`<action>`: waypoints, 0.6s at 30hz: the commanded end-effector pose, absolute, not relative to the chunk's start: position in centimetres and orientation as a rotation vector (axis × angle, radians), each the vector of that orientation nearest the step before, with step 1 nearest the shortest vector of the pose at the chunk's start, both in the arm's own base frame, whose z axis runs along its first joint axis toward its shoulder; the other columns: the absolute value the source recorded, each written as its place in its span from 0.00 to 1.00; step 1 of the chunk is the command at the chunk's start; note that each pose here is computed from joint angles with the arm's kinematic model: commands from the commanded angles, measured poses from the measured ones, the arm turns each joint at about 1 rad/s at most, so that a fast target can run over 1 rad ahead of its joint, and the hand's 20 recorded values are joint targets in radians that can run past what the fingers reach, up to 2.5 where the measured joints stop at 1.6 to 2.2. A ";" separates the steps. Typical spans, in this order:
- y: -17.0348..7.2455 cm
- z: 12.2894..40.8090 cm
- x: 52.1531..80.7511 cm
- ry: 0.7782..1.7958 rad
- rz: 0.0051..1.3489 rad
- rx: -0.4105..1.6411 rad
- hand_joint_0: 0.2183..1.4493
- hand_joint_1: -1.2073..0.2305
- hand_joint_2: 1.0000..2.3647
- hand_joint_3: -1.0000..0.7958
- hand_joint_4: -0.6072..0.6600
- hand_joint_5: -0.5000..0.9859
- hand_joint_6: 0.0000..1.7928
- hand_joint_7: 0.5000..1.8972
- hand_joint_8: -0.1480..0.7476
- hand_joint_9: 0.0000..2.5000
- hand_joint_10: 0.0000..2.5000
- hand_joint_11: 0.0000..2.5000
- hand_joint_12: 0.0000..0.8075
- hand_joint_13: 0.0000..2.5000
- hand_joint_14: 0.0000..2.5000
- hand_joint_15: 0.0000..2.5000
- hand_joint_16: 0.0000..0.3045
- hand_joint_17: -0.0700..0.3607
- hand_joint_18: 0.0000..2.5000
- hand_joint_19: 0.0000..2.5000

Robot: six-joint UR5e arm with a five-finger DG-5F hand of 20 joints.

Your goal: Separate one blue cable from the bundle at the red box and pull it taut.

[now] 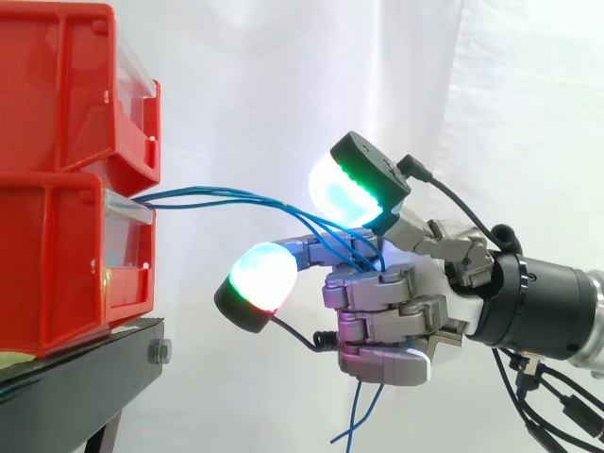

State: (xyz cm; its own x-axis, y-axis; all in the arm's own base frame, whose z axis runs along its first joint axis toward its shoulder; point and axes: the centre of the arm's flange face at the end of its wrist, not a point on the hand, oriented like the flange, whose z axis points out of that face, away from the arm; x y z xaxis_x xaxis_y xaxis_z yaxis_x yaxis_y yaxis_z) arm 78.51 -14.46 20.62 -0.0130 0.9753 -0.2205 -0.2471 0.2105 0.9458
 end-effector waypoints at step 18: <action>-14.7 21.9 78.7 1.194 1.230 0.999 0.31 0.45 0.01 0.35 0.69 0.22 0.49 0.29 0.60 0.58 1.00 0.82 0.65 0.74 1.00 0.43 0.75 0.56 1.00 0.60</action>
State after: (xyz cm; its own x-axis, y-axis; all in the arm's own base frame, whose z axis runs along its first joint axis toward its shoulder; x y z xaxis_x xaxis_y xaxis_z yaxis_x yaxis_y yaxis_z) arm 78.70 -14.74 21.85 -0.0464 0.9925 -0.1133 -0.1435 0.1056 0.9840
